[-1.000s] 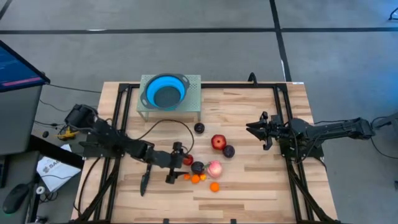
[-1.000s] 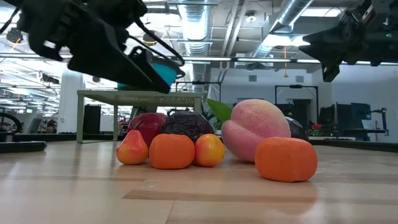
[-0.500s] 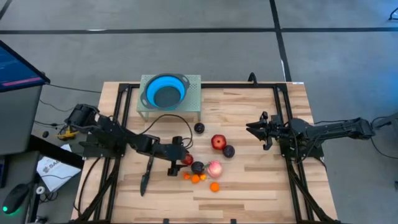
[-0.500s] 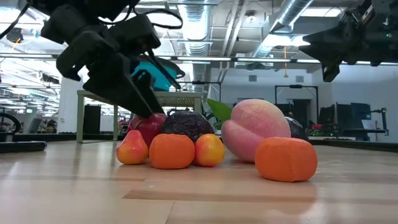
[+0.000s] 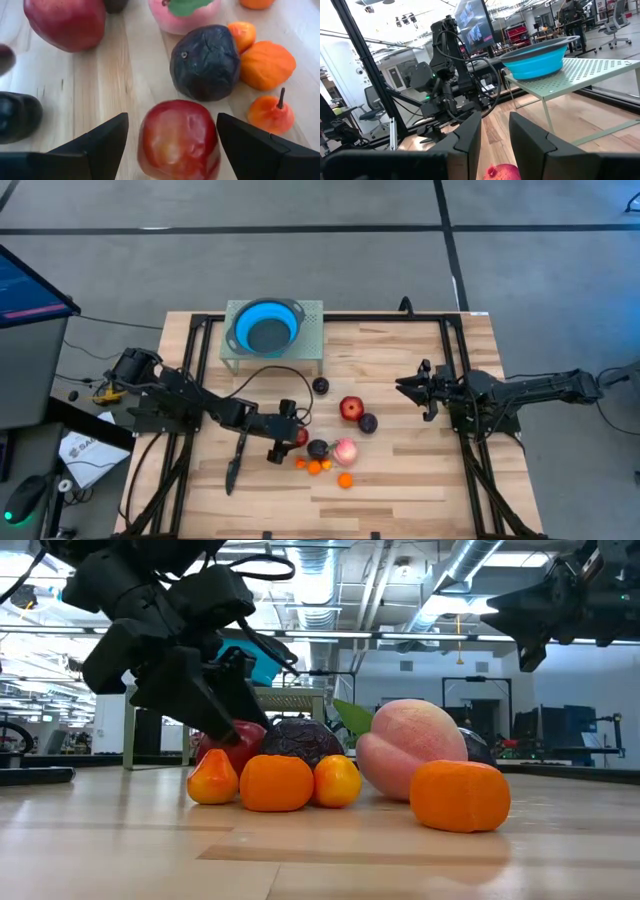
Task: Pick & Place Fruit
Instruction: Put the red apple into the blue strainer bowl on the shelf
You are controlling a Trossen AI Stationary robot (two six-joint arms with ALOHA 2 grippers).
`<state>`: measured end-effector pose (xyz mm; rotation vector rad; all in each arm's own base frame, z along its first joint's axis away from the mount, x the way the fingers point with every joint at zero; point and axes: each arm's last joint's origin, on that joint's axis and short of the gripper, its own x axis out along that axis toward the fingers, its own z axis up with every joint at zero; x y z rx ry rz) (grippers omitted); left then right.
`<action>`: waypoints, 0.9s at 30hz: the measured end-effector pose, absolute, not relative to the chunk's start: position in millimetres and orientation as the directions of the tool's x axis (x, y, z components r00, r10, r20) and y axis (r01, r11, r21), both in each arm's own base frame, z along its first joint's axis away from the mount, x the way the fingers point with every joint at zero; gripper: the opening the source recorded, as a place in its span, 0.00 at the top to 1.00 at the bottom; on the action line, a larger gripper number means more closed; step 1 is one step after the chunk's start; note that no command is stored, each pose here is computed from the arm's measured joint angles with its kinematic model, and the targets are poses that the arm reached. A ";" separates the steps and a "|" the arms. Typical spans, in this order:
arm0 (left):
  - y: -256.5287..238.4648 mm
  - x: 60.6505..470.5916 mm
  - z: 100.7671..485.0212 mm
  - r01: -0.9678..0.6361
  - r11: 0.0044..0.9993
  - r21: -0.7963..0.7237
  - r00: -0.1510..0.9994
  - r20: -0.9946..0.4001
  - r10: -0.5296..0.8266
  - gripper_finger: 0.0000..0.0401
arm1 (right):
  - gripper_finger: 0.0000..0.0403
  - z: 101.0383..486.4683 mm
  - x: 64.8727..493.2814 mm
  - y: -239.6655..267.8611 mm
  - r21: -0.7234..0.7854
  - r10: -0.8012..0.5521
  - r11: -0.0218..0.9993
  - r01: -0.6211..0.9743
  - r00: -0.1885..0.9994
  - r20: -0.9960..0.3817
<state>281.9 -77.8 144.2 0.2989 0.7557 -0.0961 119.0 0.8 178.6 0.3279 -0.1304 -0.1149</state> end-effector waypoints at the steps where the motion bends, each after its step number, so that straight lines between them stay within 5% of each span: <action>1: -77.8 281.9 144.1 0.193 0.953 0.232 0.725 -0.688 0.021 0.25 | 0.76 178.6 119.0 0.8 0.327 -0.133 0.940 0.091 0.985 0.108; 16: -77.2 283.0 123.2 0.174 0.979 0.105 0.650 -0.760 -0.034 0.26 | 0.76 178.0 119.0 0.8 0.327 -0.133 0.941 0.093 0.986 0.102; 27: -72.8 281.9 154.4 0.107 0.993 0.051 0.742 -0.669 -0.046 0.38 | 0.76 180.4 119.1 0.9 0.331 -0.132 0.939 0.090 0.985 0.109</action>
